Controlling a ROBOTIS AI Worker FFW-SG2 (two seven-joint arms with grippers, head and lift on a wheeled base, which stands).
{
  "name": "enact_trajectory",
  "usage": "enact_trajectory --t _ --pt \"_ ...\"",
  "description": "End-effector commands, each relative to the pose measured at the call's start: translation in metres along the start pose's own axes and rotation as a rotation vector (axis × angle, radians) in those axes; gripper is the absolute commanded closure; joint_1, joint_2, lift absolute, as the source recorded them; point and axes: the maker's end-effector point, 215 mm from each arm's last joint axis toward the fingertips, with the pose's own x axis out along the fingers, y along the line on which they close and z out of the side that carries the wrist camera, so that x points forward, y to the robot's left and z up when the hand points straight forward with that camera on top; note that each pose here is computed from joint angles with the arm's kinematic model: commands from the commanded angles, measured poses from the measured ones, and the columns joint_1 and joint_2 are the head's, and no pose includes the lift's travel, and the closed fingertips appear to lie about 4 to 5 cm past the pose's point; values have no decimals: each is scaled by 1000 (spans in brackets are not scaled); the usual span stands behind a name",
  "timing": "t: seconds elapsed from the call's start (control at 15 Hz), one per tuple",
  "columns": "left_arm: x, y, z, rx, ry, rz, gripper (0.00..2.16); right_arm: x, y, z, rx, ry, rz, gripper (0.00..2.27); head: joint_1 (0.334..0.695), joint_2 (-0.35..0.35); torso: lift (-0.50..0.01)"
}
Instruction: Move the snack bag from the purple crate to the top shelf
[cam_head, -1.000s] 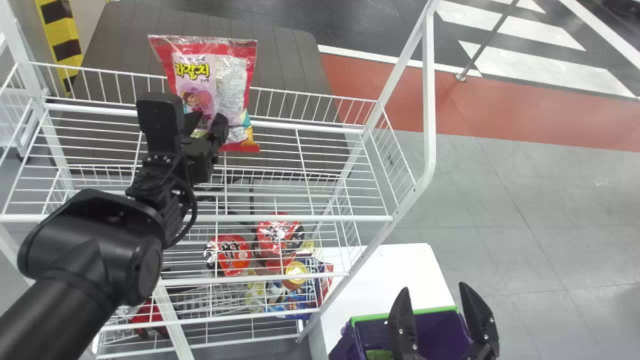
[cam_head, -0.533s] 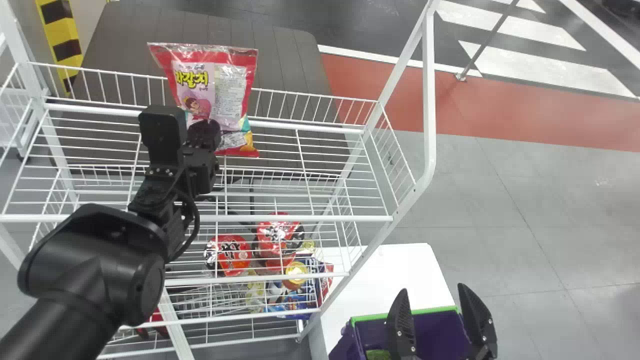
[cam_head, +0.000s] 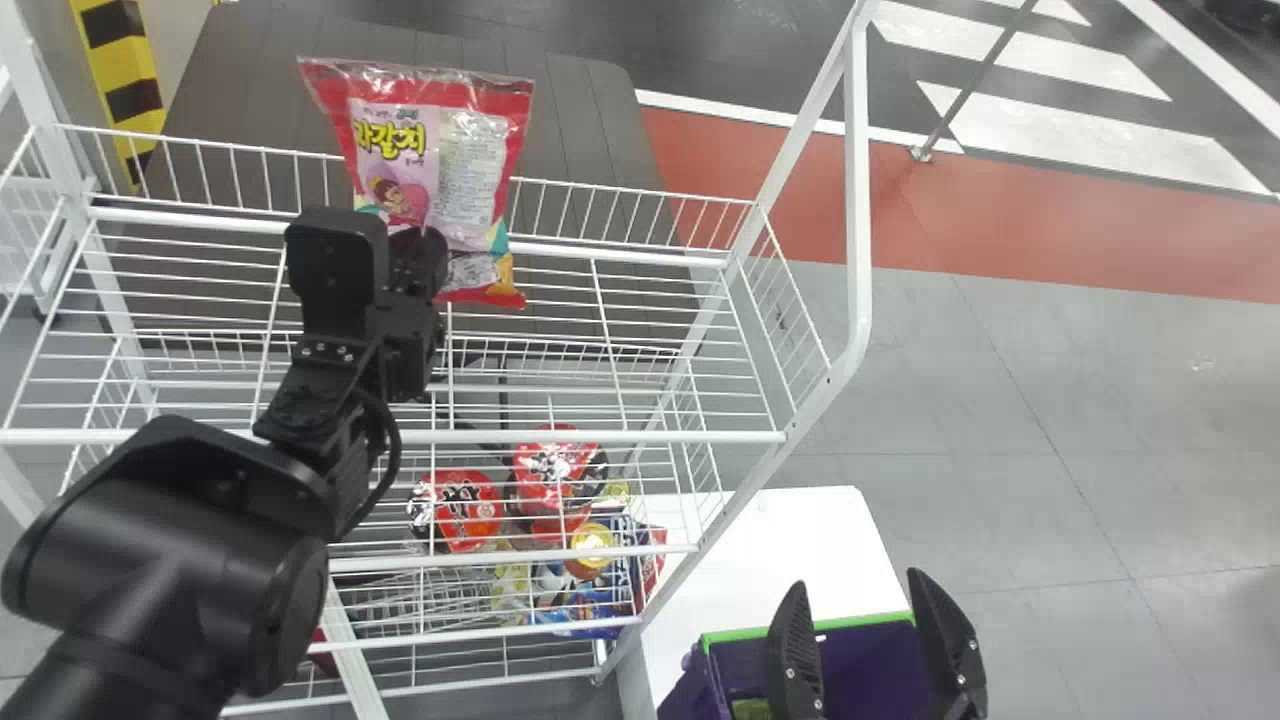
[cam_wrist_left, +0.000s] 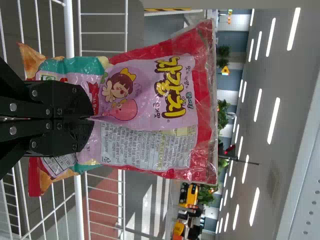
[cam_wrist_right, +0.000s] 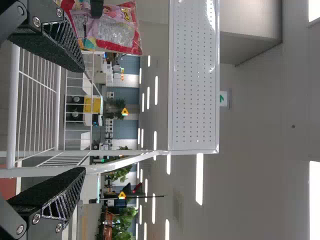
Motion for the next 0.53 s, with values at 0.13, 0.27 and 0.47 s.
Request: enact_trajectory --t 0.13,0.27,0.47 --pt "0 37 1 54 -1 60 1318 -1 4 0 5 -2 6 124 695 -350 -1" --pt "1 54 1 56 -2 88 1318 -1 4 0 5 -2 8 124 695 -344 -1" --pt "1 95 5 62 -8 146 1318 -2 9 0 6 1 17 124 695 -309 -1"
